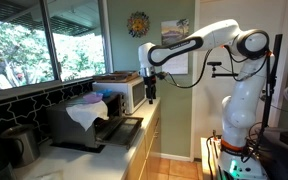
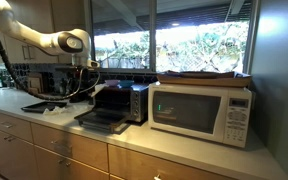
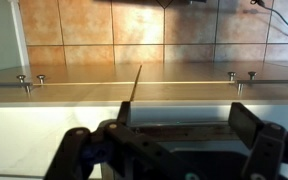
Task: Use the white napkin to wipe the toaster oven door
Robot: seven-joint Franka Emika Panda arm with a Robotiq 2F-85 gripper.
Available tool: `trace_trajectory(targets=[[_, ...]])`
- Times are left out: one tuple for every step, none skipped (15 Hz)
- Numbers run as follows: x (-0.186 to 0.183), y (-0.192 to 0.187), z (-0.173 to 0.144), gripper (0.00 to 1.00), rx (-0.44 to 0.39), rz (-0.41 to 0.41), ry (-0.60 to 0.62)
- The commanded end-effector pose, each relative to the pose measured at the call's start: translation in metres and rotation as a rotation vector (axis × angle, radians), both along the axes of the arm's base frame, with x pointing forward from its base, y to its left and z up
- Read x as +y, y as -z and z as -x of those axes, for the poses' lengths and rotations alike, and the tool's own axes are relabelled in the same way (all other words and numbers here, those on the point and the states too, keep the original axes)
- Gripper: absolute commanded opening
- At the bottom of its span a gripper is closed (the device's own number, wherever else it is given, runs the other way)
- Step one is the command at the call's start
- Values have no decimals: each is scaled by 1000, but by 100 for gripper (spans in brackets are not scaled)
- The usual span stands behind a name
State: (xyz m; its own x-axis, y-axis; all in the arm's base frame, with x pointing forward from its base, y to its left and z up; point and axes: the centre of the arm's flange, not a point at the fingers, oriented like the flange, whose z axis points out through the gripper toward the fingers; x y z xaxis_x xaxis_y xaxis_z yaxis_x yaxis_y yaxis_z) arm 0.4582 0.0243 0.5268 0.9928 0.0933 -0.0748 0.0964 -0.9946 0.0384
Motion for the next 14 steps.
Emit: trace_trajectory(targets=[[25,0,-11,100,-44,-9,75],[46,-2,-16,100,-78,-18,82],[73,-5,-19,100,-110,-24,93],[105,-8,-20,100,-153,-28,93],[130,-11,-21,100,-197,-30,94],[159,-17,-23,100,-296,-24,112],[189,-25,-28,100,-356,-29,116],[215,-35,-37,100,-426,-28,114],[228,-44,-47,100,-490,-10,106],[233,-48,-54,100,-551,14,98],[233,-50,-62,100,-603,53,99],[226,-50,-27,100,-540,-8,75],[229,-50,-32,100,-551,-5,79],[228,-49,-34,100,-547,-5,80]])
